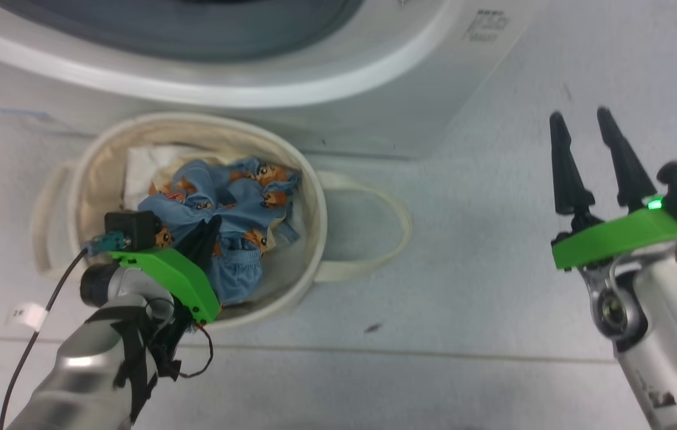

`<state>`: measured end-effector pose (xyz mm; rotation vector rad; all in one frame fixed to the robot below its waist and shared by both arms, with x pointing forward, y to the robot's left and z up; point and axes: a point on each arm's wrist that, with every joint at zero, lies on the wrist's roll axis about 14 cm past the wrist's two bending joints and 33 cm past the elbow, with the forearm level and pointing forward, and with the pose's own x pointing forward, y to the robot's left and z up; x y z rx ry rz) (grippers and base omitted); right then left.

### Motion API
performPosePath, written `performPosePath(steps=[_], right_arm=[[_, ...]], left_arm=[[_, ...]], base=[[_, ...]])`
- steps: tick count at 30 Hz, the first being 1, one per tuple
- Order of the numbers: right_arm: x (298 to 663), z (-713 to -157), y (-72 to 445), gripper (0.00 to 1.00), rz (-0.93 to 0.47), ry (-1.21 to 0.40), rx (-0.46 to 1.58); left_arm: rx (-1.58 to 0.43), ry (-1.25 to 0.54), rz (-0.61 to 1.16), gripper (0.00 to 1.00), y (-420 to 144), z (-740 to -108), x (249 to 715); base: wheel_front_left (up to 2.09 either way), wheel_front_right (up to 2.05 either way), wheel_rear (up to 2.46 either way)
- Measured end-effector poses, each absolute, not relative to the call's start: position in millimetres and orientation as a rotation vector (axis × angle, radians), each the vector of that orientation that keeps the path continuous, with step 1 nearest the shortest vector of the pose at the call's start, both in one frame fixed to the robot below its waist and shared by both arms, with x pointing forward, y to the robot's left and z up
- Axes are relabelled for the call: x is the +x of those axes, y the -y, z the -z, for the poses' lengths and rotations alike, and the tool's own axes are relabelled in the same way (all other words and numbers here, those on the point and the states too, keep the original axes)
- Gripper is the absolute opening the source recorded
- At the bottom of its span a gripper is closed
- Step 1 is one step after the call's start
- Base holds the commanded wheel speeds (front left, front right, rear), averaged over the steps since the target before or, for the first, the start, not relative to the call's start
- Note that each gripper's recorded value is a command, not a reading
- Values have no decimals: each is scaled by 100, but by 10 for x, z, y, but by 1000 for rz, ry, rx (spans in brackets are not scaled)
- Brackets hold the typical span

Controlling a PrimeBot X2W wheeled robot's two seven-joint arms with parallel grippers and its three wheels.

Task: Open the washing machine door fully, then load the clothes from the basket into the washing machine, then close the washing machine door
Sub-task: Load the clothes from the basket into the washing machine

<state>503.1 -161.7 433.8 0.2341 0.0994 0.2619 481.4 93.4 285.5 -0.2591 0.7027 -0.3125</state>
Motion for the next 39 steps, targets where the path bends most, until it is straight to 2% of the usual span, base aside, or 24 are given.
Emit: performPosePath(steps=[9, 15, 24, 39], right_arm=[[4699, -4629, 1535, 100, -250, -65, 283], [4573, -4884, 1405, 100, -272, -10, 308], [4338, -4968, 1379, 100, -264, 0, 337], [4224, -5068, 1518, 100, -225, 29, 338]], left_arm=[[-275, -445, 322, 0, -1090, -3796, 4906], [-268, -298, 329, 0, -1157, -4266, 4763], [-269, -104, 364, 0, -1146, -4925, 4652], [-217, 92, 435, 0, -1160, -5945, 4708]], base=[[0, 0, 0], [0, 0, 0], [0, 0, 0], [0, 0, 0]])
